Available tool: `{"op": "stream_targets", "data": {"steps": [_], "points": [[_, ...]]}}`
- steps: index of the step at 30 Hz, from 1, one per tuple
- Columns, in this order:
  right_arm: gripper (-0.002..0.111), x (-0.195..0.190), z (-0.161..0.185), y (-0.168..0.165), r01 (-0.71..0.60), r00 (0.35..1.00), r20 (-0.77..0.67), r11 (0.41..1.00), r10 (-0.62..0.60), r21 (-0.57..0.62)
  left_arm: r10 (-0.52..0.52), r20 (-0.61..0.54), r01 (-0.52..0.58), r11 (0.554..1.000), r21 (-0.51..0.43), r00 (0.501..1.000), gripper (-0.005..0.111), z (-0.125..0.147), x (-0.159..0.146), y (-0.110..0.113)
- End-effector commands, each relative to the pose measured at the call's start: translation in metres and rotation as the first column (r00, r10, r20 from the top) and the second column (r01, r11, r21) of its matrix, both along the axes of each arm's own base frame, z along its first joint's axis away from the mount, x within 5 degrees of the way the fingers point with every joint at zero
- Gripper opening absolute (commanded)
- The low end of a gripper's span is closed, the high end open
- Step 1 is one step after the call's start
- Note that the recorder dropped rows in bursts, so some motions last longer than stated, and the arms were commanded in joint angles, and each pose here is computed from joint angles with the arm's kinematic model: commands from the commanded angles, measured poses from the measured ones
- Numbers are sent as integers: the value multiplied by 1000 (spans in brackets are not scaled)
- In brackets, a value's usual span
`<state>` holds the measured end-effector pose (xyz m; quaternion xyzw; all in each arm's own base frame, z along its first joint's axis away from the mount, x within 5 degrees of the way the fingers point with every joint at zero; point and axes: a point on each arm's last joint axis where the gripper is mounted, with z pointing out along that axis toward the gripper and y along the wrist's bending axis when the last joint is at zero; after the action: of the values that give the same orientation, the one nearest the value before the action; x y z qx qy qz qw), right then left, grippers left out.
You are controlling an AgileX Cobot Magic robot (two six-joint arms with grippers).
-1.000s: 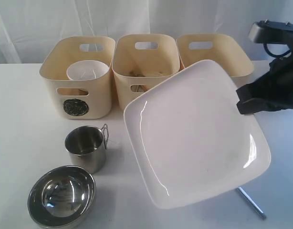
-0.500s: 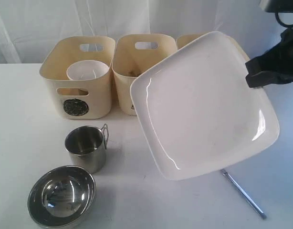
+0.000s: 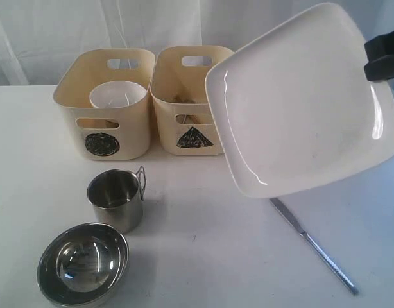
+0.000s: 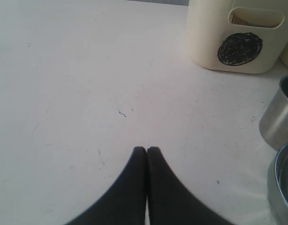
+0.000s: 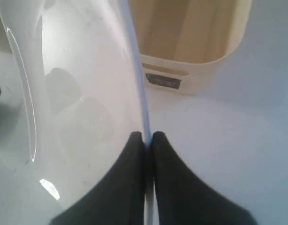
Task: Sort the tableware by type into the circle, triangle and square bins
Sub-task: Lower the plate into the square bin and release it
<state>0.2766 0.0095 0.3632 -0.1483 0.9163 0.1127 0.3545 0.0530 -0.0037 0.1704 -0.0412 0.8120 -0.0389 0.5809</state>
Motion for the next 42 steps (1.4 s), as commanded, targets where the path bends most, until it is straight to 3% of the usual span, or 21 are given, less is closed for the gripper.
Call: {"op": "stream_targets", "data": {"steps": [1, 13, 26, 30, 42], "points": [[0, 7, 23, -5, 47, 994, 92, 998, -51, 44, -1, 5, 1, 1000, -2, 1000, 0, -1, 0, 0], [0, 64, 41, -15, 88, 978, 179, 991, -104, 98, -1, 5, 1, 1000, -2, 1000, 0, -1, 0, 0], [0, 113, 57, -49, 173, 937, 283, 975, -207, 139, -1, 5, 1, 1000, -2, 1000, 0, -1, 0, 0], [0, 132, 52, -54, 204, 912, 323, 963, -251, 174, -1, 5, 1, 1000, -2, 1000, 0, -1, 0, 0], [0, 175, -6, -66, 260, 921, 251, 950, -298, 174, -1, 5, 1, 1000, -2, 1000, 0, -1, 0, 0]]}}
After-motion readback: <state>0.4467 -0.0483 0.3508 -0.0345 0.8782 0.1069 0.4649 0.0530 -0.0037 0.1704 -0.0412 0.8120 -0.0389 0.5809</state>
